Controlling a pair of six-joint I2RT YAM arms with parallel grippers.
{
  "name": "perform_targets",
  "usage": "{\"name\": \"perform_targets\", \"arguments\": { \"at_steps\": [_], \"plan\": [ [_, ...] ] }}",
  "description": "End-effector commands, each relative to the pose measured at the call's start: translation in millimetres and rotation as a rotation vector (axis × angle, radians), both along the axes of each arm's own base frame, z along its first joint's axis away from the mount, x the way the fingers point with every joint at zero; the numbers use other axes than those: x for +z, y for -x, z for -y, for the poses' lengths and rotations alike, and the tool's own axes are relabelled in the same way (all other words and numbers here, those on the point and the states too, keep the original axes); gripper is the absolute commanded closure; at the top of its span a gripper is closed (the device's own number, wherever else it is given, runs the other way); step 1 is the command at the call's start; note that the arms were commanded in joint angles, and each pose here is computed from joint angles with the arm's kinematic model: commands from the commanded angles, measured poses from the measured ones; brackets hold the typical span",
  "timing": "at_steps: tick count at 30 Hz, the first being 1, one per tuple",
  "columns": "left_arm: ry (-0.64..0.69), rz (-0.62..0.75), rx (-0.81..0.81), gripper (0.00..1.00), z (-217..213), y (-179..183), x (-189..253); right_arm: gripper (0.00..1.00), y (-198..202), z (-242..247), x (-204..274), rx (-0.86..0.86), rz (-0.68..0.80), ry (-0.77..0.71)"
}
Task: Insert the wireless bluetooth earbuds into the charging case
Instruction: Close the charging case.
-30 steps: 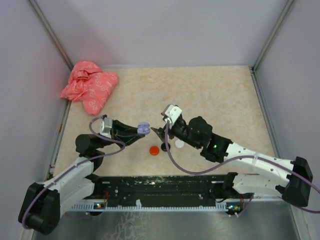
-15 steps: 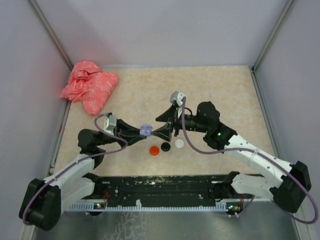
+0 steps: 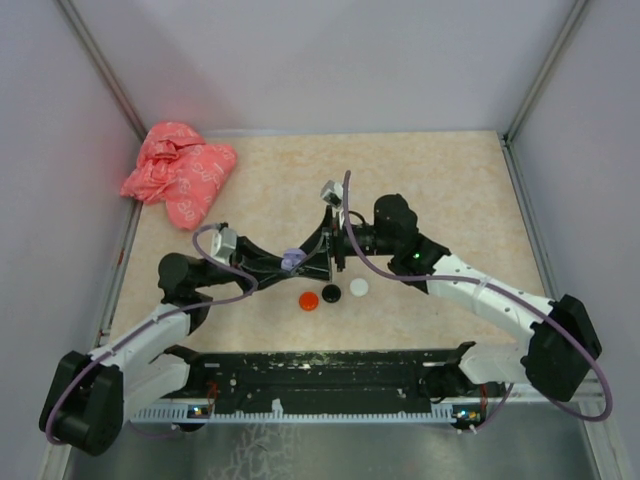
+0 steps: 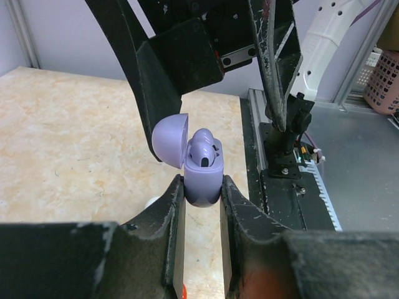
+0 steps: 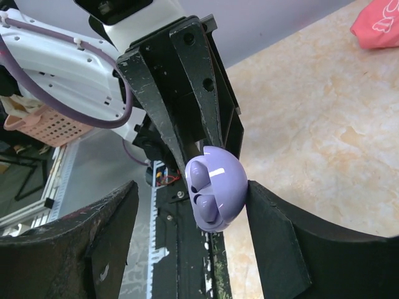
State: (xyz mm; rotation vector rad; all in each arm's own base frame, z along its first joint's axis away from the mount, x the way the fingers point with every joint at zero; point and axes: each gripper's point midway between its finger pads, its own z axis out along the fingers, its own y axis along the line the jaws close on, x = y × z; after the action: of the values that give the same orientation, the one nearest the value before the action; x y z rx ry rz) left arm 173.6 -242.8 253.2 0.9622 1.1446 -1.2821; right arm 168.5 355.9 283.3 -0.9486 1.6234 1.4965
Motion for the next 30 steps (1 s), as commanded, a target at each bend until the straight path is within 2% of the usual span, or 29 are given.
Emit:
{"name": "perform_targets", "arguments": {
  "at_steps": [1, 8, 10, 12, 14, 18, 20, 24, 30],
  "plan": [
    [-0.001, -0.014, 0.026, 1.00, 1.7, -8.3, 1.4, 0.32, 12.7, 4.1, 49.4, 0.064, 0.106, -0.124],
    [-0.023, -0.127, 0.061, 1.00, 2.6, -17.8, -12.2, 0.32, 18.1, 12.0, 52.1, 0.058, 0.159, -0.129],
    [-0.029, -0.196, 0.096, 1.00, 2.3, -25.1, -18.1, 0.32, 13.8, 14.4, 48.5, 0.024, 0.174, -0.108],
    [-0.041, -0.265, 0.124, 1.00, 2.3, -31.4, -25.2, 0.32, 1.7, 19.2, 40.2, -0.058, 0.195, -0.061],
    [-0.042, -0.333, 0.155, 1.00, 1.7, -37.1, -30.5, 0.32, -22.7, 29.7, 26.0, -0.216, 0.209, 0.021],
    [-0.052, -0.545, 0.270, 1.00, -3.3, -53.1, -52.2, 0.32, -53.9, 62.1, -6.5, -0.452, 0.227, 0.198],
    [-0.072, -0.661, 0.351, 1.00, -7.4, -64.4, -65.9, 0.32, -60.1, 76.4, -17.1, -0.525, 0.233, 0.244],
    [-0.122, -0.771, 0.426, 1.00, -10.6, -76.1, -89.7, 0.32, -68.5, 104.4, -42.6, -0.660, 0.230, 0.318],
    [-0.202, -0.974, 0.378, 0.99, 6.0, -83.5, -130.3, 0.31, -71.2, 139.8, -69.9, -0.801, 0.226, 0.401]
  ]
}}
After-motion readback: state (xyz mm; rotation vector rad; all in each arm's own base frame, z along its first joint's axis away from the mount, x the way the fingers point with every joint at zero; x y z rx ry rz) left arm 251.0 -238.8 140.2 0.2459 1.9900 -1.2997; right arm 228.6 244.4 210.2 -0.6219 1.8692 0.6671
